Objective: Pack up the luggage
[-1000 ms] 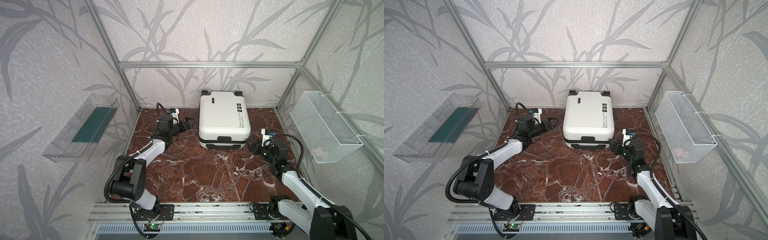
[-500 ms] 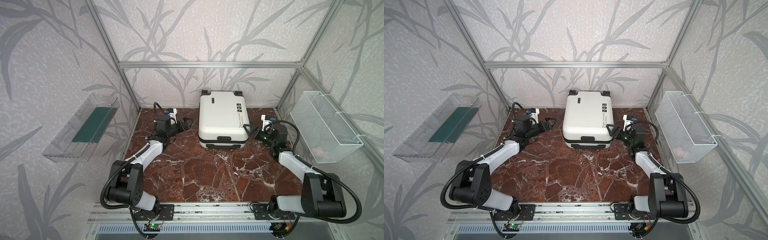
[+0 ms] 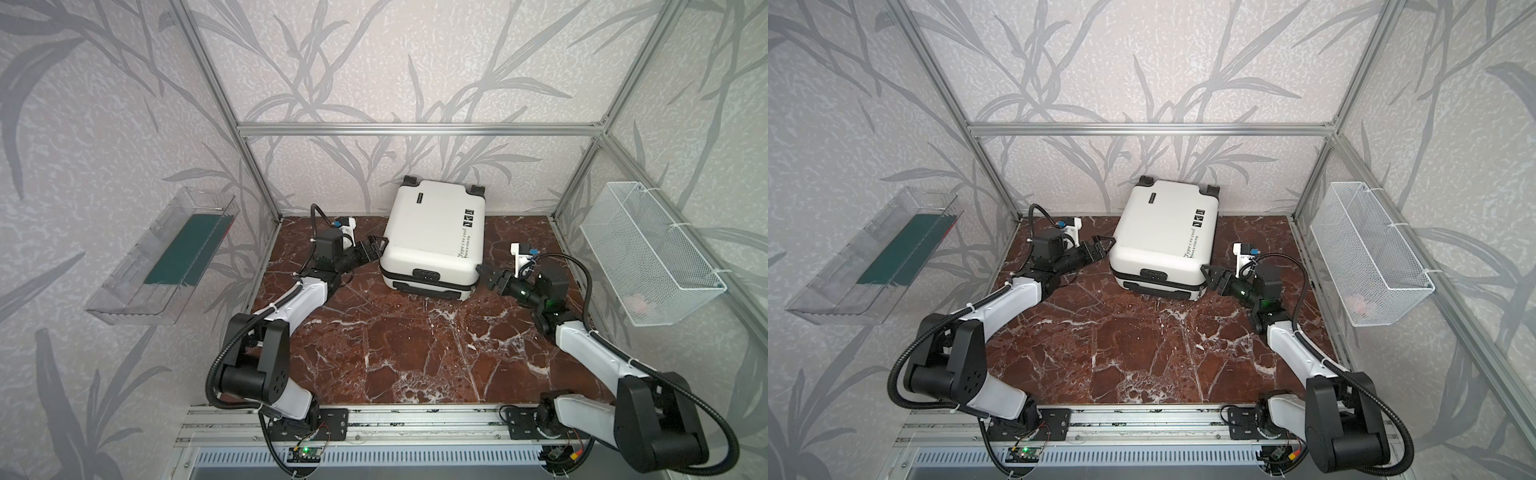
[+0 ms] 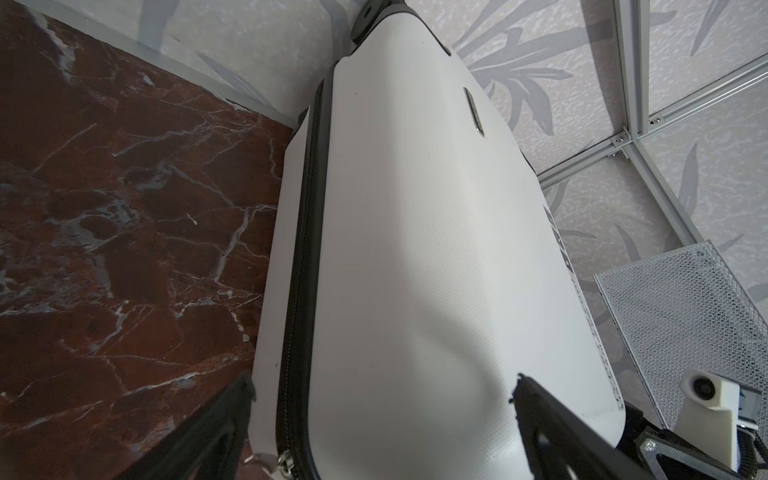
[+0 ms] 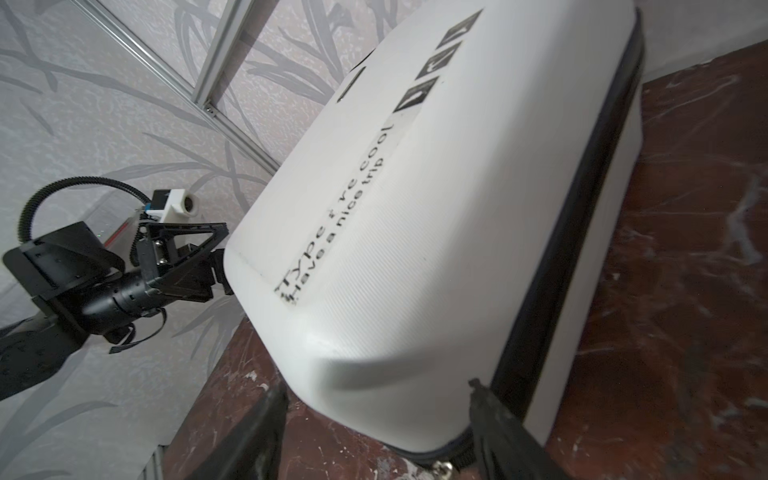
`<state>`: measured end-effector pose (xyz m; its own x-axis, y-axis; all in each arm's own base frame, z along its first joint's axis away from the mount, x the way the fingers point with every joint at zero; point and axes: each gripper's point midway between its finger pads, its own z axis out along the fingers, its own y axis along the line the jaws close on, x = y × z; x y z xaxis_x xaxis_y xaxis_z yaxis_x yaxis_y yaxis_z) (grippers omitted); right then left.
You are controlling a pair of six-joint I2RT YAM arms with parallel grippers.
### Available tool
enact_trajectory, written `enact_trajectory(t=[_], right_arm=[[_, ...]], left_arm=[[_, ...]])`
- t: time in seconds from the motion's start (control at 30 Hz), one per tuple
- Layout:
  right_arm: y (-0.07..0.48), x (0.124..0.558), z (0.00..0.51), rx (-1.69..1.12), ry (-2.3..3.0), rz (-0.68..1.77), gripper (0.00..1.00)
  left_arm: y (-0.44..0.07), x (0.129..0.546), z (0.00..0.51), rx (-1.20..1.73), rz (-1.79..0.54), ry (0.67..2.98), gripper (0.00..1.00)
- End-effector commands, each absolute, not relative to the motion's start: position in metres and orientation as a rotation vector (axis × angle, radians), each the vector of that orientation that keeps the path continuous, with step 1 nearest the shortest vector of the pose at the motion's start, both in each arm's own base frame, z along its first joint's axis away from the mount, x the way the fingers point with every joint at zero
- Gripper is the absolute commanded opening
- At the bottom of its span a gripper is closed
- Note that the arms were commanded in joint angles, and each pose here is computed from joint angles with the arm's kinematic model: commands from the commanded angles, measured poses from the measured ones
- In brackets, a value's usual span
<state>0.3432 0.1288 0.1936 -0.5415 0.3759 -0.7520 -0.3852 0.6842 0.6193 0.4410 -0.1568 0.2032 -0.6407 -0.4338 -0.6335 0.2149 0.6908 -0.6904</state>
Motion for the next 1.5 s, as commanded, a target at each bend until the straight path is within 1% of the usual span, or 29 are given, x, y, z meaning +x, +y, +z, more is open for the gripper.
enact_trajectory(t=[0.0, 0.03, 0.1, 0.3, 0.63, 0.97, 1.07, 1.23, 1.47], right_arm=[[0.117, 0.33, 0.159, 0.025, 1.981, 0.867, 0.62], [0.119, 0.325, 0.152, 0.018, 1.989, 0.869, 0.58], [0.126, 0.317, 0.141, -0.017, 2.011, 0.854, 0.53], [0.144, 0.306, 0.115, -0.092, 2.057, 0.745, 0.45], [0.154, 0.318, 0.105, -0.129, 2.067, 0.702, 0.4], [0.164, 0.331, 0.116, -0.16, 2.04, 0.711, 0.36], [0.168, 0.333, 0.117, -0.173, 2.039, 0.709, 0.34], [0.17, 0.335, 0.116, -0.182, 2.045, 0.709, 0.26], [0.168, 0.335, 0.112, -0.178, 2.054, 0.692, 0.23]], left_arm=[[-0.161, 0.451, 0.221, -0.122, -0.989, 2.008, 0.99], [-0.162, 0.453, 0.221, -0.118, -0.996, 2.009, 0.99], [-0.164, 0.457, 0.221, -0.116, -1.006, 2.011, 0.99], [-0.168, 0.463, 0.224, -0.112, -1.033, 1.994, 0.99], [-0.17, 0.463, 0.226, -0.111, -1.053, 1.981, 0.99], [-0.17, 0.464, 0.226, -0.117, -1.065, 1.97, 0.99], [-0.171, 0.465, 0.224, -0.122, -1.071, 1.967, 0.99], [-0.172, 0.466, 0.222, -0.125, -1.079, 1.969, 0.99], [-0.172, 0.467, 0.22, -0.128, -1.082, 1.966, 0.99]])
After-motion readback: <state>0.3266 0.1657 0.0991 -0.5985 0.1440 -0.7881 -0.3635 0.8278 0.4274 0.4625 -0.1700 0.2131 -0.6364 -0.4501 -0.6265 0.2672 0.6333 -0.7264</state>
